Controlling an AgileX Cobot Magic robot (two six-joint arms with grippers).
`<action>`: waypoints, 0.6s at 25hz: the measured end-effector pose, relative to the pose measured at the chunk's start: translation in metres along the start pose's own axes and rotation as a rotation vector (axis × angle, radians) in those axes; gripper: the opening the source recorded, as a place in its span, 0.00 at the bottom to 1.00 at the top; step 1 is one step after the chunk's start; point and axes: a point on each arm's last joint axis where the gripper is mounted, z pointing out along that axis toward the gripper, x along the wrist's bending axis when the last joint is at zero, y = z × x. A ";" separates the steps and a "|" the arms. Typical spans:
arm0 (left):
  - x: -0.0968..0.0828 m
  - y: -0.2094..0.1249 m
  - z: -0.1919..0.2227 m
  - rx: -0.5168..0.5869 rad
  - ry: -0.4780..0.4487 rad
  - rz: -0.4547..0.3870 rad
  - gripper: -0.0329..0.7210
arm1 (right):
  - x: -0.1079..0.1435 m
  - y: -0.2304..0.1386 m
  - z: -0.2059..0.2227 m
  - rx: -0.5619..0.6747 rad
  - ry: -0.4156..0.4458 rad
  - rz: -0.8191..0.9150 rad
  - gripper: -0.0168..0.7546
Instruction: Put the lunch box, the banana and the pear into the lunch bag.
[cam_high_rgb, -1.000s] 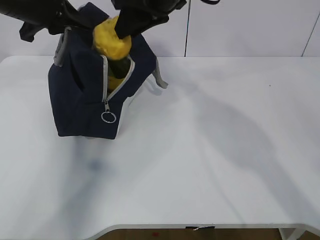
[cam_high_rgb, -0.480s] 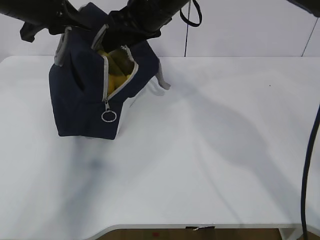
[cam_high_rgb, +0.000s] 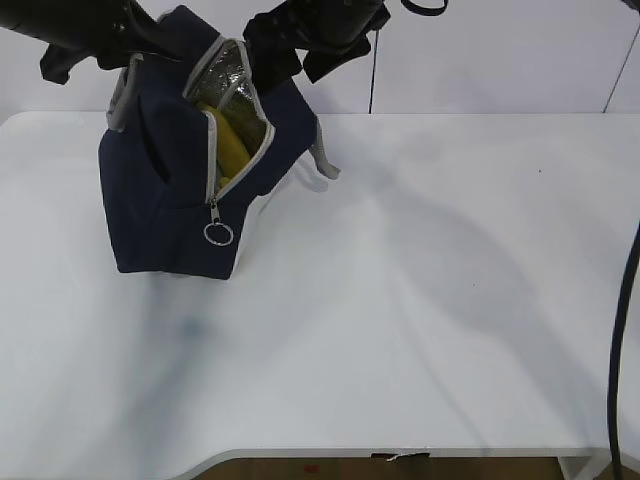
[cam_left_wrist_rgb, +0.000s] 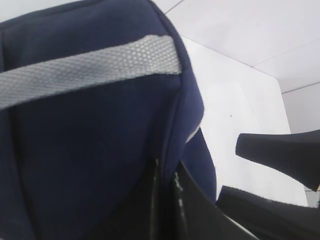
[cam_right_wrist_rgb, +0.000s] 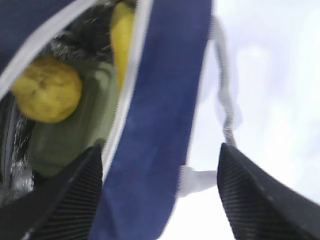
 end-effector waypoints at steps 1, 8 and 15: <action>0.000 0.000 0.000 0.000 0.000 0.002 0.04 | -0.001 0.000 0.000 0.001 -0.008 0.024 0.76; 0.000 0.000 0.000 0.000 0.000 0.010 0.04 | -0.022 -0.002 -0.004 -0.018 -0.046 0.230 0.75; 0.000 0.000 0.000 0.000 0.000 0.020 0.04 | -0.058 -0.005 -0.008 -0.068 0.104 0.384 0.71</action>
